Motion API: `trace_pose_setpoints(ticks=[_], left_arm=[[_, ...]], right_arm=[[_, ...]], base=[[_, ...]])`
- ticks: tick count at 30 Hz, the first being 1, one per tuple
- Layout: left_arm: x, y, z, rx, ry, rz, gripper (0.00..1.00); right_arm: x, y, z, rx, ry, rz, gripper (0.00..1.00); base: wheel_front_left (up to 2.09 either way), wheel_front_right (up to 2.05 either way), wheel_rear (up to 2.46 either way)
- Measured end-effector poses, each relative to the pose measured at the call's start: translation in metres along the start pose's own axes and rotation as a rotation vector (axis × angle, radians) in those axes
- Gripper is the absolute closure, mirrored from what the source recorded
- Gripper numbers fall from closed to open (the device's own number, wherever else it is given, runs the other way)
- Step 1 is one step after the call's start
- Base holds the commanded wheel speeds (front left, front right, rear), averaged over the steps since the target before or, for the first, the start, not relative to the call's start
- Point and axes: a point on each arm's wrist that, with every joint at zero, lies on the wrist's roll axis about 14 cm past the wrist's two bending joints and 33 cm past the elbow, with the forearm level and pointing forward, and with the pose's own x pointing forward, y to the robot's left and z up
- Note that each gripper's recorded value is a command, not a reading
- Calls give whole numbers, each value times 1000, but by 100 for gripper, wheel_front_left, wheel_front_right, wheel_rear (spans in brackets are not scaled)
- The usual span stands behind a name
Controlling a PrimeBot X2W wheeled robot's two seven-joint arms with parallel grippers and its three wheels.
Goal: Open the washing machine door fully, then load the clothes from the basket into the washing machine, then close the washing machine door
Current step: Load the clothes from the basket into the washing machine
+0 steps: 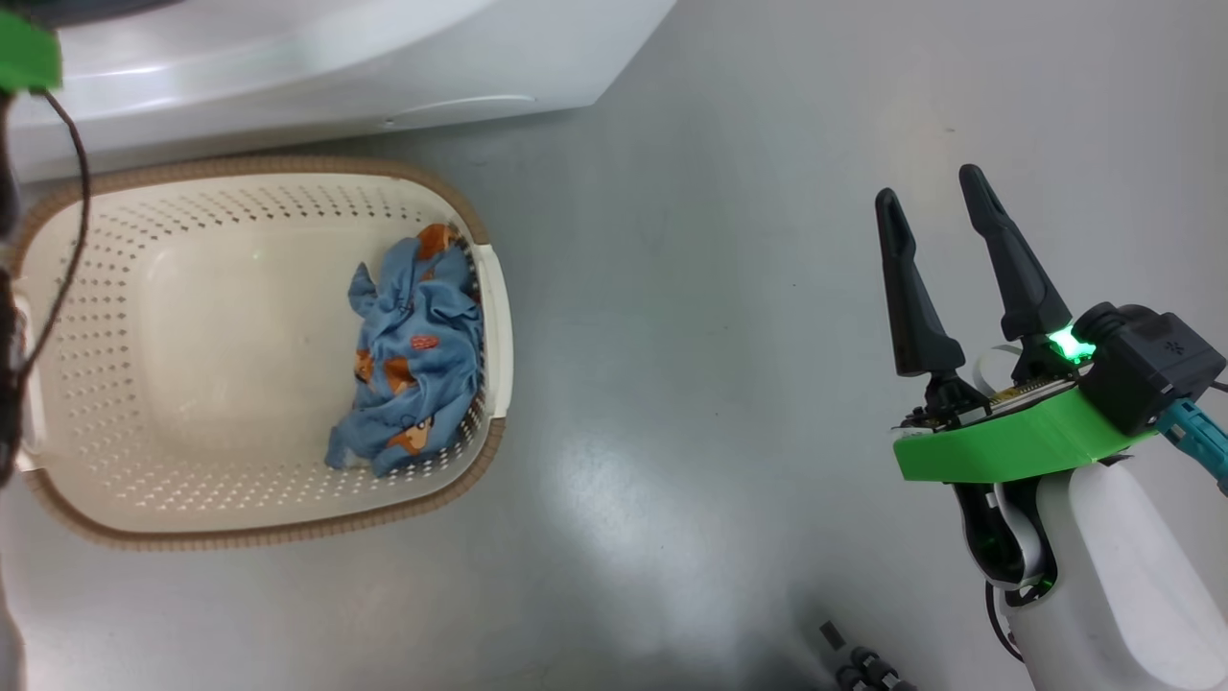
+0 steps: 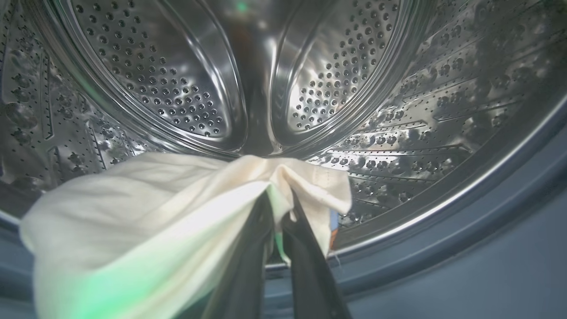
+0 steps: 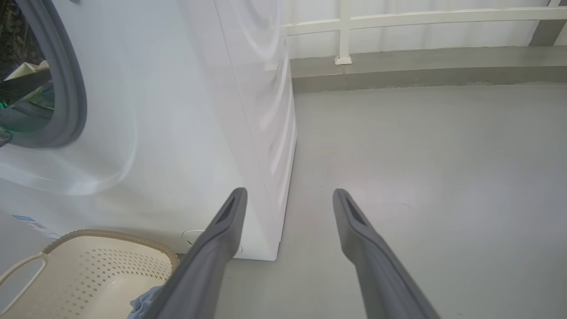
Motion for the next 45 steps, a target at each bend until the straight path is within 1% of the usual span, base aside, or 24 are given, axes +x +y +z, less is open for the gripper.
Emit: trace_pose_setpoints(ticks=[7,15,18,23,27,32,35,36,37,38,39,40,45], left_arm=[[22,-2,-1,54,30,9,100],[51,-12,12,127,10,-5,100],[58,-12,15,153,-3,-1,100],[69,-12,35,190,-74,2,100],[69,-11,22,203,-46,2,100],[61,0,-9,237,65,38,100],[58,4,-17,244,109,60,100],[58,4,-17,254,117,60,91],[58,5,-16,268,130,65,69],[58,7,-16,277,144,72,54],[58,7,-15,281,150,74,29],[57,8,-15,285,159,77,0],[54,6,-13,295,183,79,0]], right_arm=[[-2,-3,-2,6,7,-16,0],[0,-7,-1,6,2,-32,0],[-2,-7,-3,7,8,-34,0],[-2,-11,-4,4,12,-46,0],[-3,-14,-3,0,11,-53,0],[-4,-14,0,0,6,-55,0],[-4,-14,2,1,1,-54,0],[-4,-13,2,2,-1,-53,0],[-4,-13,3,3,-2,-52,0],[-3,-12,4,4,-5,-51,0],[-3,-11,5,5,-6,-49,0],[-3,-11,5,6,-9,-48,0],[-2,-6,8,12,-18,-37,0]], base=[[0,0,0],[0,0,0],[0,0,0],[0,0,0],[0,0,0],[0,0,0],[0,0,0],[0,0,0],[0,0,0],[0,0,0],[0,0,0],[0,0,0],[0,0,0]])
